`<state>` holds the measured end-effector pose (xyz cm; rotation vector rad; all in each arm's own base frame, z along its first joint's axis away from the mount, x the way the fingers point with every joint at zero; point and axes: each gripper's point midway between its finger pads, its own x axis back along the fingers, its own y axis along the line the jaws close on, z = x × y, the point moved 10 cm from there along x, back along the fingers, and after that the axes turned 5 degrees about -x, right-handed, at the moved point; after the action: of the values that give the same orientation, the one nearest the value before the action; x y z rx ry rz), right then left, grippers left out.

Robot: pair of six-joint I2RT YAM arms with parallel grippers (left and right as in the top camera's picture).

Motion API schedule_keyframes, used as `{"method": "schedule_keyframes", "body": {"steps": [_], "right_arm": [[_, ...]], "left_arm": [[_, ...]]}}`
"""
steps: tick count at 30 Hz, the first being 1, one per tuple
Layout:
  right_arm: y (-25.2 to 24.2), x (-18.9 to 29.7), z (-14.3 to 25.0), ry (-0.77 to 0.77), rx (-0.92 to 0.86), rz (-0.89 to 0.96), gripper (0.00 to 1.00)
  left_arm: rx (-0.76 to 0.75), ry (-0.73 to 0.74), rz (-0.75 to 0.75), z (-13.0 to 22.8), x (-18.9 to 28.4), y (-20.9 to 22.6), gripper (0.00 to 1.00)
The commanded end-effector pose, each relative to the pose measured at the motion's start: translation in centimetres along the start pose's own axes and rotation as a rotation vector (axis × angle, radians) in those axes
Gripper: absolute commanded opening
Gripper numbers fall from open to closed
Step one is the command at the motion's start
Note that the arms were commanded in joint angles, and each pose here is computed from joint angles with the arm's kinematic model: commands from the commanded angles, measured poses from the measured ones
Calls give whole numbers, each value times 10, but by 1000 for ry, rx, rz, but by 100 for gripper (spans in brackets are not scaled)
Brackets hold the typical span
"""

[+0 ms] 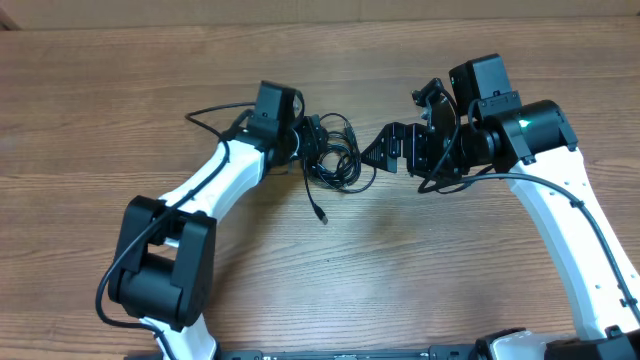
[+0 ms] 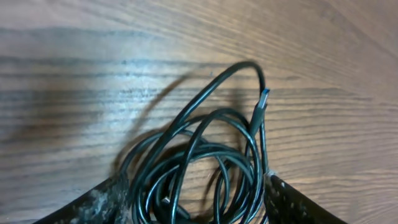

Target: Untangle cables

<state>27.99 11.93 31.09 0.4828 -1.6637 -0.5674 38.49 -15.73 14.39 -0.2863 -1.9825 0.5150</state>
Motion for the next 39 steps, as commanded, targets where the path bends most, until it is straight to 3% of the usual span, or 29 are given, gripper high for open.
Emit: {"method": "schedule_keyframes", "body": {"steps": [1, 6, 8, 11, 17, 22, 26, 28, 30, 33, 39], "right_arm": [[1, -2, 1, 9, 0, -9, 100], [3, -2, 2, 21, -1, -32, 100], [4, -1, 3, 30, 0, -52, 100], [4, -1, 3, 30, 1, -52, 100], [4, -1, 3, 30, 1, -52, 100], [4, -1, 3, 30, 0, -52, 100], [4, -1, 3, 30, 0, -52, 100], [4, -1, 3, 31, 0, -52, 100], [4, -1, 3, 31, -1, -51, 100], [4, -1, 4, 36, -4, -49, 100], [3, -2, 3, 32, -4, -42, 100]], "left_arm": [[20, 5, -31, 2, -12, 2, 65], [28, 75, -4, 12, -29, 6, 64], [31, 90, 1, 14, -33, 7, 60], [28, 83, 4, 13, -33, 7, 47], [-8, 80, 3, 13, -33, 7, 38], [-18, 81, -80, 16, -33, 15, 37], [-39, 90, -91, 17, -33, 16, 23], [-37, 95, -93, 18, -33, 16, 4], [-38, 98, -69, 17, -30, 13, 4], [-45, 88, 19, 9, -14, -2, 4], [-127, -53, 271, -11, 80, -53, 4]]}}
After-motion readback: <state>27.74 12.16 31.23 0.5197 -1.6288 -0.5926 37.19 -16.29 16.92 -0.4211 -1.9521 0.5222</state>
